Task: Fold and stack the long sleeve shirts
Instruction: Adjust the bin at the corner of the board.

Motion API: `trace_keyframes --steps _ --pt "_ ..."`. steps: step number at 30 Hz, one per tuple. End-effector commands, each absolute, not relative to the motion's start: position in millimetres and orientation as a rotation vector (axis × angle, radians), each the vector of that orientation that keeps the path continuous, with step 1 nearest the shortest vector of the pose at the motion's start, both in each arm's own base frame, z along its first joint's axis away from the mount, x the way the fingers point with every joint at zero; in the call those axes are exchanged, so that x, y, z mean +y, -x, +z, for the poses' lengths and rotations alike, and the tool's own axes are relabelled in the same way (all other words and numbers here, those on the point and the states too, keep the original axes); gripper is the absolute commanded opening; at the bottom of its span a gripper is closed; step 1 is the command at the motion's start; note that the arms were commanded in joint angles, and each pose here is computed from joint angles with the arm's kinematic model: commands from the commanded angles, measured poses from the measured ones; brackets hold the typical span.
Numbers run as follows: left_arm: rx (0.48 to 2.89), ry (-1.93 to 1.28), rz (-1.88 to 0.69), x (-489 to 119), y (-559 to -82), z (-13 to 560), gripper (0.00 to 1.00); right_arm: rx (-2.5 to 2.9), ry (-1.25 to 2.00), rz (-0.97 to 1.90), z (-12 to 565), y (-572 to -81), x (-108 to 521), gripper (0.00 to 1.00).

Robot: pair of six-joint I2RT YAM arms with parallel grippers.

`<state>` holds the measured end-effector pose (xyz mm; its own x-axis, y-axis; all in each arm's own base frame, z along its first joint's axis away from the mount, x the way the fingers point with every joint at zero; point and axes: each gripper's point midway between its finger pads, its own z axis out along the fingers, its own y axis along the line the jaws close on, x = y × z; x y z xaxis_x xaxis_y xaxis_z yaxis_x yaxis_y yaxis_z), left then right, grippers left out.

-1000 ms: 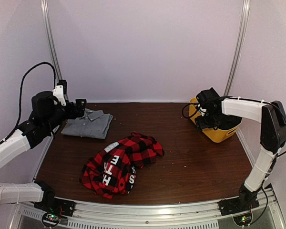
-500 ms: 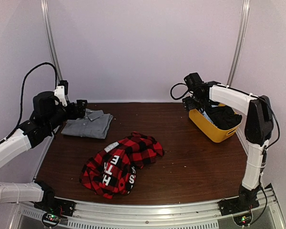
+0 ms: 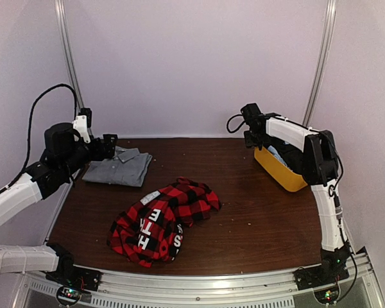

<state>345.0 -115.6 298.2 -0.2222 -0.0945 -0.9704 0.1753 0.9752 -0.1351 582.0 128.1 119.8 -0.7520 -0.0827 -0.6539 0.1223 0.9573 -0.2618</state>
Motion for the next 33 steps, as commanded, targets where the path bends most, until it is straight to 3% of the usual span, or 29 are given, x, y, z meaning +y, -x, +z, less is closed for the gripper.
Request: trace_keyframes --steps 1,7,12,18,27,33 --pt "1.749 -0.049 -0.266 -116.7 -345.6 305.5 0.98 2.371 -0.011 -0.291 123.2 -598.6 134.4 0.51" --pt "1.752 -0.045 -0.264 -116.2 -345.9 304.2 0.98 2.41 0.238 -0.243 106.6 -592.6 152.5 0.27" --pt "1.761 -0.049 -0.27 -118.6 -348.2 301.1 0.98 2.365 0.545 -0.271 109.4 -567.9 170.5 0.0" --pt "1.772 -0.054 -0.277 -121.4 -350.8 297.2 0.98 2.306 0.905 -0.168 107.2 -531.8 205.1 0.0" --pt "1.77 -0.053 -0.273 -120.3 -350.1 297.6 0.98 2.266 1.115 -0.078 113.1 -509.8 213.8 0.01" --pt "1.768 -0.056 -0.271 -120.0 -349.2 299.1 0.98 2.263 1.035 -0.125 127.7 -515.7 191.3 0.25"
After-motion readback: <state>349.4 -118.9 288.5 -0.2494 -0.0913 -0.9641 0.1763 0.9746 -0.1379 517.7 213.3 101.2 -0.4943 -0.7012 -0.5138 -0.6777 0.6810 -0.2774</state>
